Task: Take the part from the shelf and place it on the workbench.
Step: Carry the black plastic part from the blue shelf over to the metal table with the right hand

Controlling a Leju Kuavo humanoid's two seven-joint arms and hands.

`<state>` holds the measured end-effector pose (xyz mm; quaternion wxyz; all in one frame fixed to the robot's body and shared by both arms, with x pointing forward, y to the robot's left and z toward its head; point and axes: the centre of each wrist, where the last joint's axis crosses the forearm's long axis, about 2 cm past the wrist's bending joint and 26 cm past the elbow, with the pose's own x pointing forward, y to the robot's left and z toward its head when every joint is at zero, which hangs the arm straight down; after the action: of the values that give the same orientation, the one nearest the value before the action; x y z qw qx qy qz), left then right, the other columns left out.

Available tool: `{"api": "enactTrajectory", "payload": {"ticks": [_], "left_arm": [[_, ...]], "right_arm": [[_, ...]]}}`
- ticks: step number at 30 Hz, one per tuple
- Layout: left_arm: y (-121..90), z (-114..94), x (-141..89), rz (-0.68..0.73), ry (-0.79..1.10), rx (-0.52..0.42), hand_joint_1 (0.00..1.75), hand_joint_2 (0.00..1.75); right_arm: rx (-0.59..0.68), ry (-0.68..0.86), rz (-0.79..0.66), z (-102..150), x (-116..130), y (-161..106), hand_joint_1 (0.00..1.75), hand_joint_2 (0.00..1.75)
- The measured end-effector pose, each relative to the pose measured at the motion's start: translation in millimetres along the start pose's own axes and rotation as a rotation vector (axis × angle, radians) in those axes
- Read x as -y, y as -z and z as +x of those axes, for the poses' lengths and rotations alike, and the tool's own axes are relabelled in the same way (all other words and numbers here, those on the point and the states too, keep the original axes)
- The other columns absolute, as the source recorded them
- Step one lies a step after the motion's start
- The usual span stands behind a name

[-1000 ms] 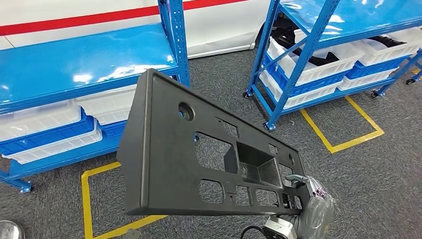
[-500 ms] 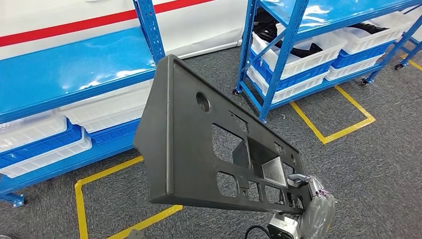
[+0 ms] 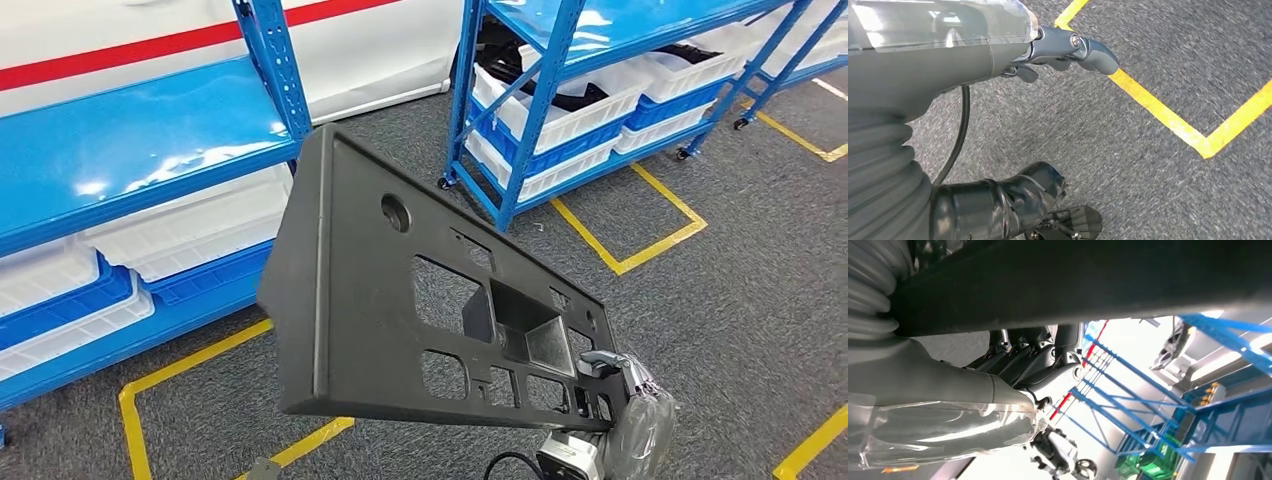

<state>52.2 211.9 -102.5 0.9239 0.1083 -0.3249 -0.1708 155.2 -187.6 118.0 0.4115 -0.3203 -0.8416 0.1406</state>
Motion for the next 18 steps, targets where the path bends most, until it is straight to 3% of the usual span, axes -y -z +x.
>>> {"api": "enactTrajectory", "payload": {"ticks": [18], "left_arm": [[-1.0,-0.8,1.1,-0.002,-0.001,0.005,0.00,1.75]], "right_arm": [[-0.003,-0.006,-0.003,-1.2,0.7,1.0,1.75,1.75]]}}
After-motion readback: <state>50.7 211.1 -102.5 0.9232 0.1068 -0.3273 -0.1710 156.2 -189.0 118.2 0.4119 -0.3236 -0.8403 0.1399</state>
